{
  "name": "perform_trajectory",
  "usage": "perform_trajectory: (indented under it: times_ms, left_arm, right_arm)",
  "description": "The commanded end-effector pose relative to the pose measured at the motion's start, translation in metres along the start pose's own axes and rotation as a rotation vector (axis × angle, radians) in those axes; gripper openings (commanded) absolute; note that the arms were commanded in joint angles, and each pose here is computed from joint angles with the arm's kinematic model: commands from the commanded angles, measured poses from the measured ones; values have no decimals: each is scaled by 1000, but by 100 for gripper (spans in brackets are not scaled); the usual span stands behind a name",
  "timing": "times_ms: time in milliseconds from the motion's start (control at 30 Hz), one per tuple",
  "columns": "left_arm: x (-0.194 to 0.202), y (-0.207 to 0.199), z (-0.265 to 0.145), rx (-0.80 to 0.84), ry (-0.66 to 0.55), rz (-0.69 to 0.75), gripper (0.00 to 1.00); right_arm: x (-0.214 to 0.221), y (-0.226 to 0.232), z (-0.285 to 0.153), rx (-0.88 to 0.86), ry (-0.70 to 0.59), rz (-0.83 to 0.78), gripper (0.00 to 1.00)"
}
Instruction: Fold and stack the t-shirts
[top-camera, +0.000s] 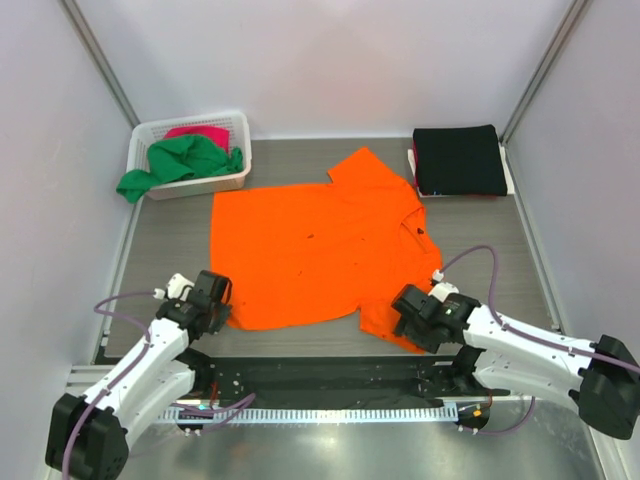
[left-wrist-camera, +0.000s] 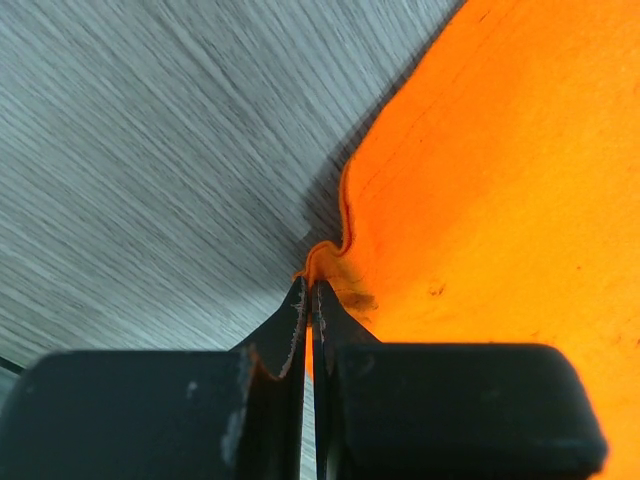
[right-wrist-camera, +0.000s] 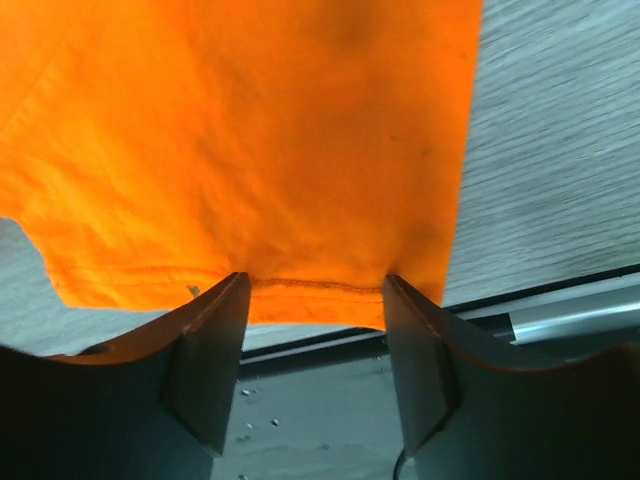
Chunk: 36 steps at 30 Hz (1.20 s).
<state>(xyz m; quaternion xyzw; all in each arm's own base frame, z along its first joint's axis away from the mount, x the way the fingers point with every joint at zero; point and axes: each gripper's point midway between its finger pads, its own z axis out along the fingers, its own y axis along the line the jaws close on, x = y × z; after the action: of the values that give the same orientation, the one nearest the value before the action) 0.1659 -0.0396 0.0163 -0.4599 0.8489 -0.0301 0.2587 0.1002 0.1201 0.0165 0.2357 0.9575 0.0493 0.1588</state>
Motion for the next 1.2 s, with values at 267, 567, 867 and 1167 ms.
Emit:
perform_trajectory:
  times_ms: [267, 567, 867, 1167]
  left_arm:
    - [-4, 1, 0, 14, -25, 18, 0]
    - [-34, -23, -63, 182, -72, -69, 0]
    - [-66, -64, -90, 175, -125, 24, 0]
    - [-91, -103, -62, 100, -100, 119, 0]
  right_arm:
    - [-13, 4, 13, 20, -95, 55, 10]
    - [-40, 23, -51, -72, -155, 61, 1]
    - [-113, 69, -119, -69, -395, -52, 1]
    - [-196, 94, -112, 21, -447, -110, 1]
